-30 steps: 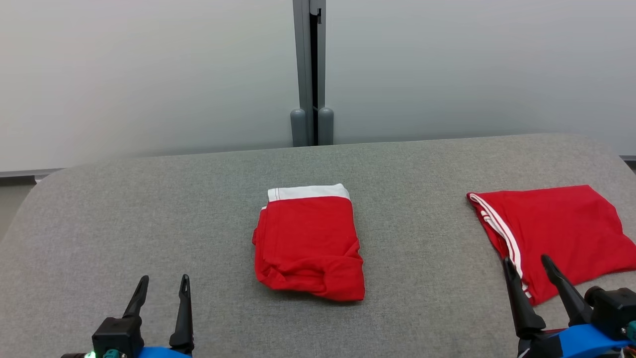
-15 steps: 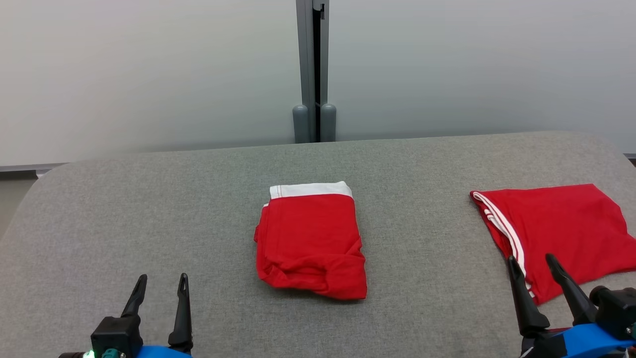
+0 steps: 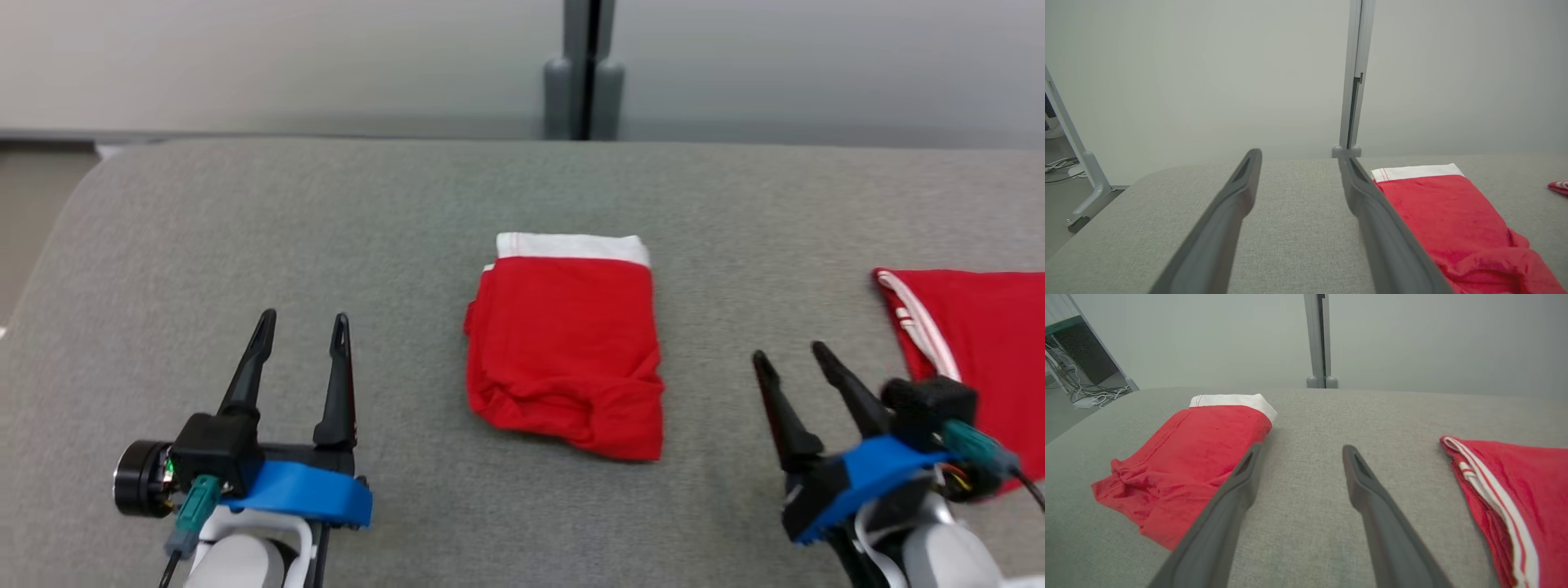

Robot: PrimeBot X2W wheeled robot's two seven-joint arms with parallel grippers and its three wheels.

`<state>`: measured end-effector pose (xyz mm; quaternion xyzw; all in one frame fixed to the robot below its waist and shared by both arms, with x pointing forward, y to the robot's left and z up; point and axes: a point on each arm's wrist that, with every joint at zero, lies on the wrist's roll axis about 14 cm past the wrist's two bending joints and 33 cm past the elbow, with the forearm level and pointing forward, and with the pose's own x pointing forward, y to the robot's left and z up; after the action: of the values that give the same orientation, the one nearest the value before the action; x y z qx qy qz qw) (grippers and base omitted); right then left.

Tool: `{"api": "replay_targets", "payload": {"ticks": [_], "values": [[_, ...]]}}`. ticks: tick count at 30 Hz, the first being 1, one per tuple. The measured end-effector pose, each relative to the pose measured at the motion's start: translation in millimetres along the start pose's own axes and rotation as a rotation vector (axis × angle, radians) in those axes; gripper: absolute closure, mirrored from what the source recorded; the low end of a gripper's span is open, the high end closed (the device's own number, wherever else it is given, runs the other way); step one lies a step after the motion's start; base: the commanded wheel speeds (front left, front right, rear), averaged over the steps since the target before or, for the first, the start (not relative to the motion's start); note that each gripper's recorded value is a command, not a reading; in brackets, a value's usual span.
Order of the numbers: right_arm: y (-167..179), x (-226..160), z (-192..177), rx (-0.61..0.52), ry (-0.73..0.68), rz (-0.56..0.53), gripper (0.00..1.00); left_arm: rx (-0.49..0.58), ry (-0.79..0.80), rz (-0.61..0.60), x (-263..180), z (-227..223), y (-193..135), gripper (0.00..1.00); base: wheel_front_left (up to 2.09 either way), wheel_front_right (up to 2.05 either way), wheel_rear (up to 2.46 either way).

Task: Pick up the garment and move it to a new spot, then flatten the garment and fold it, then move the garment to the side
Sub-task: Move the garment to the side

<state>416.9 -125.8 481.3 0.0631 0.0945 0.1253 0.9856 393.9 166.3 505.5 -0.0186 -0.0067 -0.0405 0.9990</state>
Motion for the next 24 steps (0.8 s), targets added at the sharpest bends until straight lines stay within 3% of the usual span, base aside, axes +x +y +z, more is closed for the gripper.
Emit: {"api": "replay_targets", "payload": {"ticks": [7, 14, 15, 16, 17, 24], "values": [[57, 57, -52, 0.054, 0.151, 0.173, 0.00, -0.016, 0.024, 0.067, 4, -15, 18, 0.00, 0.00, 0.00, 0.00], [75, 79, -101, 0.105, 0.307, 0.209, 0.00, -0.015, 0.054, 0.101, 2, -27, 28, 0.00, 0.00, 0.00, 0.00], [77, 81, -103, 0.106, 0.316, 0.212, 0.27, -0.016, 0.056, 0.101, 1, -28, 28, 0.00, 0.00, 0.00, 0.00], [79, 82, -104, 0.113, 0.324, 0.215, 0.72, -0.017, 0.057, 0.101, 1, -29, 28, 0.00, 0.00, 0.00, 0.00], [81, 83, -105, 0.116, 0.327, 0.219, 1.00, -0.019, 0.057, 0.102, 1, -29, 27, 0.00, 0.00, 0.00, 0.00], [88, 83, -98, 0.072, 0.293, 0.254, 1.00, -0.016, 0.051, 0.091, 2, -27, 25, 0.00, 0.00, 0.00, 0.00]]}}
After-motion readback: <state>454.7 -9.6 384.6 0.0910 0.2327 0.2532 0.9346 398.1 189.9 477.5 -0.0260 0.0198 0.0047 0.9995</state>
